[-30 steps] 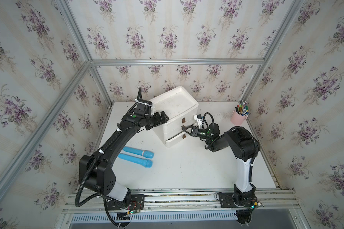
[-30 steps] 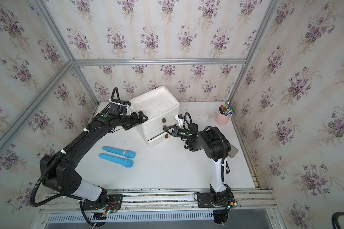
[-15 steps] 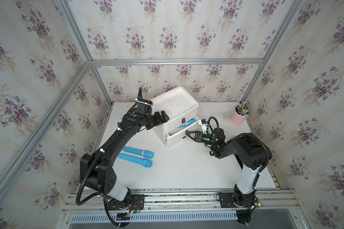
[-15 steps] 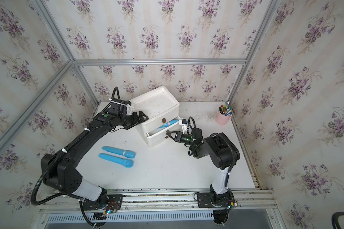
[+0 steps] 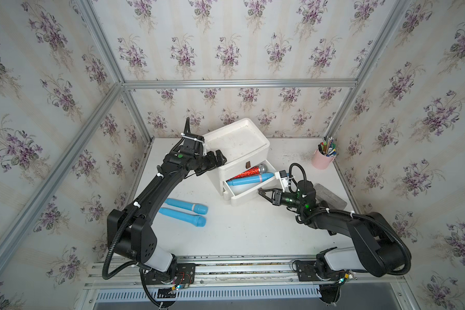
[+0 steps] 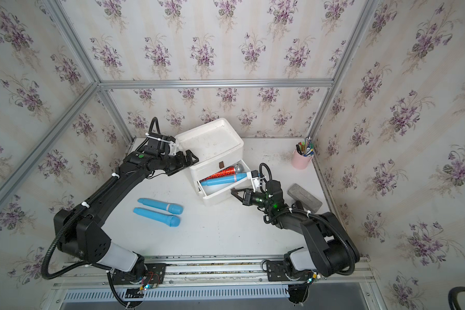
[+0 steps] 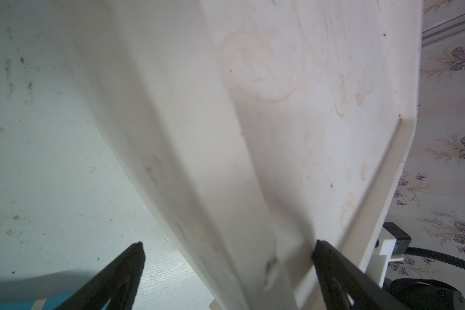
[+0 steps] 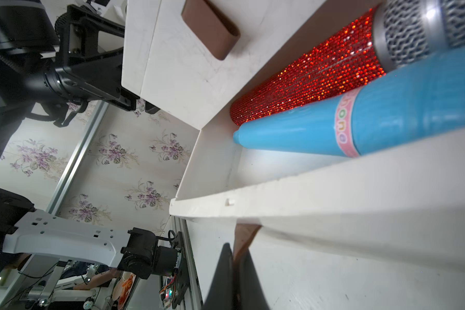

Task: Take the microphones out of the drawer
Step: Open the drawer in the storage box.

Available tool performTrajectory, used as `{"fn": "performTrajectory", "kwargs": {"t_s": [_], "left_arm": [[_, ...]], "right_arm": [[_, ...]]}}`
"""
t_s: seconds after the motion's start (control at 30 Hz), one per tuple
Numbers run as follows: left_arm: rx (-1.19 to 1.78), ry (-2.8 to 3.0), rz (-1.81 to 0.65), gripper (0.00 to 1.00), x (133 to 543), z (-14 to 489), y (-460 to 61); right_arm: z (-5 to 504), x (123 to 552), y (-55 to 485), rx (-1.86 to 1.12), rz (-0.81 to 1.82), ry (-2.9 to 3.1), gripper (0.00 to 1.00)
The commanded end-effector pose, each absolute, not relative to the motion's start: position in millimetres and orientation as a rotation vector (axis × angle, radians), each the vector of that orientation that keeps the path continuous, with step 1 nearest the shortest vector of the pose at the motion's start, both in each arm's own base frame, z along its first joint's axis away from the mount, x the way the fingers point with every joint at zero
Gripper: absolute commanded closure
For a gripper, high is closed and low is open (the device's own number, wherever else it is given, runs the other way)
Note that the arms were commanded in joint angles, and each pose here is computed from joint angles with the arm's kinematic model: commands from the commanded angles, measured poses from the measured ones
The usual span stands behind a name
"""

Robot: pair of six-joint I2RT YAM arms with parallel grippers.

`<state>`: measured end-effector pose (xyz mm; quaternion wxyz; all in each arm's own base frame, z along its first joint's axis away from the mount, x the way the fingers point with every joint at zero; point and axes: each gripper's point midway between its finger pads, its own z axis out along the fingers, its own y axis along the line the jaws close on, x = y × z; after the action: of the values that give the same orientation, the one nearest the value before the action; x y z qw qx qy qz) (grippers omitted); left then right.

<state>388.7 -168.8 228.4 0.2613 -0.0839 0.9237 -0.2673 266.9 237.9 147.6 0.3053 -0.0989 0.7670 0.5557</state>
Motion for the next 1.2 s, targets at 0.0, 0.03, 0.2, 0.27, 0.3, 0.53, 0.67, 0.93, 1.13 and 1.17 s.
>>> {"fn": "performTrajectory", "kwargs": {"t_s": [0.0, 0.03, 0.2, 0.27, 0.3, 0.53, 0.67, 0.93, 1.13, 1.17], "left_arm": [[-0.253, 2.566, -0.593, 0.01, 379.8, 216.2, -149.3], [-0.251, 2.563, -0.597, 0.01, 380.3, 217.4, -149.3], [-0.233, 2.553, -0.604, 0.01, 381.7, 221.8, -149.5], [-0.224, 2.548, -0.608, 0.01, 382.1, 224.0, -149.6], [-0.22, 2.543, -0.609, 0.01, 382.0, 226.1, -149.7], [-0.182, 2.511, -0.609, 0.01, 382.6, 239.8, -148.4], [-0.058, 2.453, -0.701, 0.01, 377.1, 269.1, -161.6], [0.169, 2.273, -0.733, 0.01, 349.0, 337.3, -165.3], [0.355, 2.23, -0.788, 0.01, 324.3, 352.3, -190.3], [0.391, 2.227, -0.783, 0.01, 320.6, 352.1, -195.3]], "right_arm": [[151.1, 254.0, 235.9, -0.341, 1.446, 2.021, 1.0], [150.4, 251.5, 234.4, -0.342, 1.438, 2.027, 1.0], [147.8, 238.7, 226.5, -0.332, 1.41, 2.035, 1.0], [143.9, 235.9, 223.3, -0.32, 1.394, 2.04, 1.0], [141.9, 234.5, 222.0, -0.313, 1.39, 2.044, 1.0], [144.9, 232.8, 216.7, -0.286, 1.365, 2.021, 1.0], [146.9, 234.0, 216.3, -0.292, 1.351, 2.017, 0.94], [149.3, 241.9, 215.0, -0.281, 1.32, 2.029, 0.43], [156.1, 254.3, 197.1, -0.209, 1.271, 2.049, 0.26], [158.7, 255.8, 194.1, -0.205, 1.271, 2.047, 0.25]]}}
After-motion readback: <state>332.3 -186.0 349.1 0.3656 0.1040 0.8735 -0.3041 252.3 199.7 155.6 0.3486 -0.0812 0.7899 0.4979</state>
